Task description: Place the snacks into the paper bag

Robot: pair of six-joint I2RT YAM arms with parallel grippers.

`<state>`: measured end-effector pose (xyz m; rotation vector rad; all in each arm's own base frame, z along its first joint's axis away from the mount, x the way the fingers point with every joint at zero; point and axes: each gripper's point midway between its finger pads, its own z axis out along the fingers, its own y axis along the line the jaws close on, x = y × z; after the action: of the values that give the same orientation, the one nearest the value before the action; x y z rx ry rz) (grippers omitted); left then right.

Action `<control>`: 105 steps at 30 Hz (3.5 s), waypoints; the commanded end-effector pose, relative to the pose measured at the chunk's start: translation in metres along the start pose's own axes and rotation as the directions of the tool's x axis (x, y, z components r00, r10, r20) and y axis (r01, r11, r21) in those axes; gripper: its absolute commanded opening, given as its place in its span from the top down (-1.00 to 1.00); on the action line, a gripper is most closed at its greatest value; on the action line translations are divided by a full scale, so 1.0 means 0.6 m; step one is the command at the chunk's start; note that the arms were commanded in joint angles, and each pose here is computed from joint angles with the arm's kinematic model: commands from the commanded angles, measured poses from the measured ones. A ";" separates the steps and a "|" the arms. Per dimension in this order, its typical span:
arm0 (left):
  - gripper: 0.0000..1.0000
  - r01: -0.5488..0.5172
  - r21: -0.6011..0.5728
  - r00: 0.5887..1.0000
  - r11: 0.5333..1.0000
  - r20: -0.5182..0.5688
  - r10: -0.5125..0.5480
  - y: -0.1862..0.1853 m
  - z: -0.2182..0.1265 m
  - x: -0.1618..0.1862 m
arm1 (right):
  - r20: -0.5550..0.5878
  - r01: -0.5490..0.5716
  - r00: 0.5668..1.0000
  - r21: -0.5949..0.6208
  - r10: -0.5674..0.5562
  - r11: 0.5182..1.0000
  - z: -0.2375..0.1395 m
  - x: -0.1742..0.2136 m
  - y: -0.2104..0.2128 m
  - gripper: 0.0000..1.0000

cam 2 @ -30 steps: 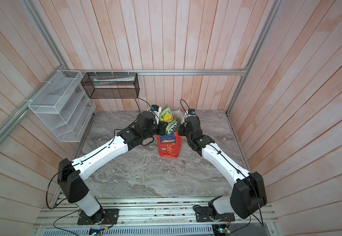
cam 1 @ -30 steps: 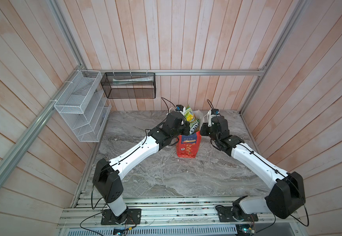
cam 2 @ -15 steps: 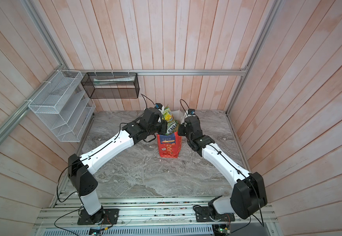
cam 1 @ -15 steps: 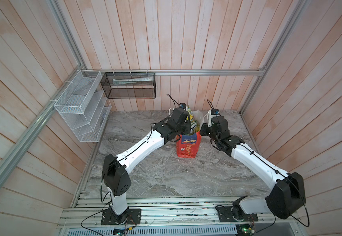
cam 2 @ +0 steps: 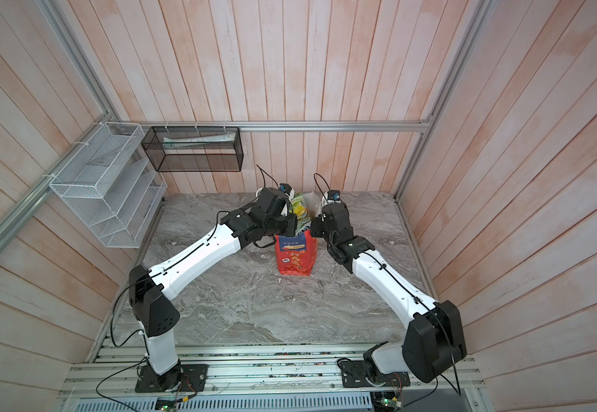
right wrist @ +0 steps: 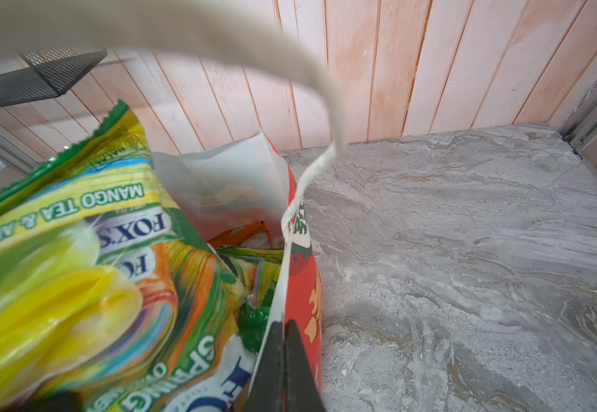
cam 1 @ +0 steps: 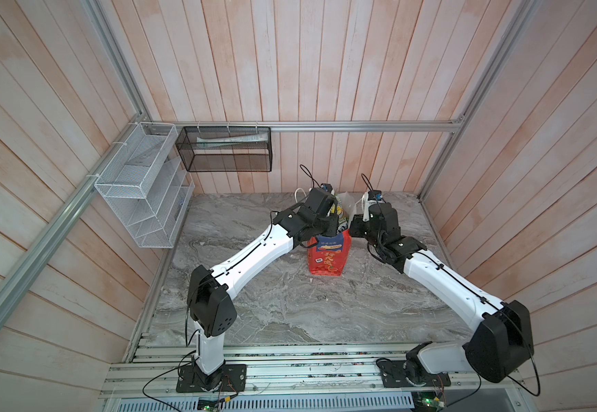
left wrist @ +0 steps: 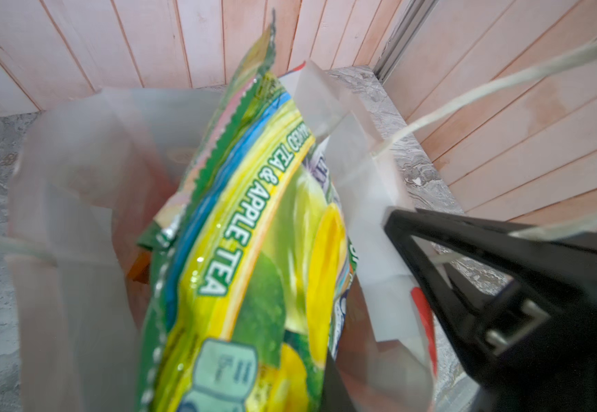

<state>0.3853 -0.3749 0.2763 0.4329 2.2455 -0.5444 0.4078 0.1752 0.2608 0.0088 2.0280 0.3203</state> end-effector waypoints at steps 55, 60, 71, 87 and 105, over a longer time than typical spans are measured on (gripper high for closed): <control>-0.02 -0.011 0.166 1.000 0.986 0.000 0.011 -0.103 -0.028 -0.060 | -0.016 0.027 1.000 0.011 -0.027 1.000 -0.011 0.011 -0.002 1.00; -0.06 0.022 0.136 0.983 0.990 0.176 -0.046 -0.083 -0.133 -0.079 | -0.011 0.026 1.000 0.009 -0.026 1.000 -0.016 0.006 -0.001 1.00; -0.67 0.184 0.039 0.884 0.982 0.431 -0.183 0.060 -0.288 -0.045 | 0.007 0.021 1.000 0.004 -0.021 1.000 -0.025 -0.002 0.000 0.66; -0.63 0.251 -0.002 0.913 0.968 0.333 -0.236 0.126 -0.162 -0.071 | 0.112 -0.024 0.993 -0.004 0.024 1.000 -0.086 -0.071 0.000 0.02; 0.10 0.289 0.124 0.893 0.949 0.323 -0.314 0.181 -0.134 -0.120 | 0.124 -0.039 0.991 -0.011 0.040 0.999 -0.047 -0.140 0.027 1.00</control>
<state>0.4288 -0.2394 0.3370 -0.0287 2.0114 -0.7052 0.4194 0.1736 0.3391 0.0646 1.9118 0.3379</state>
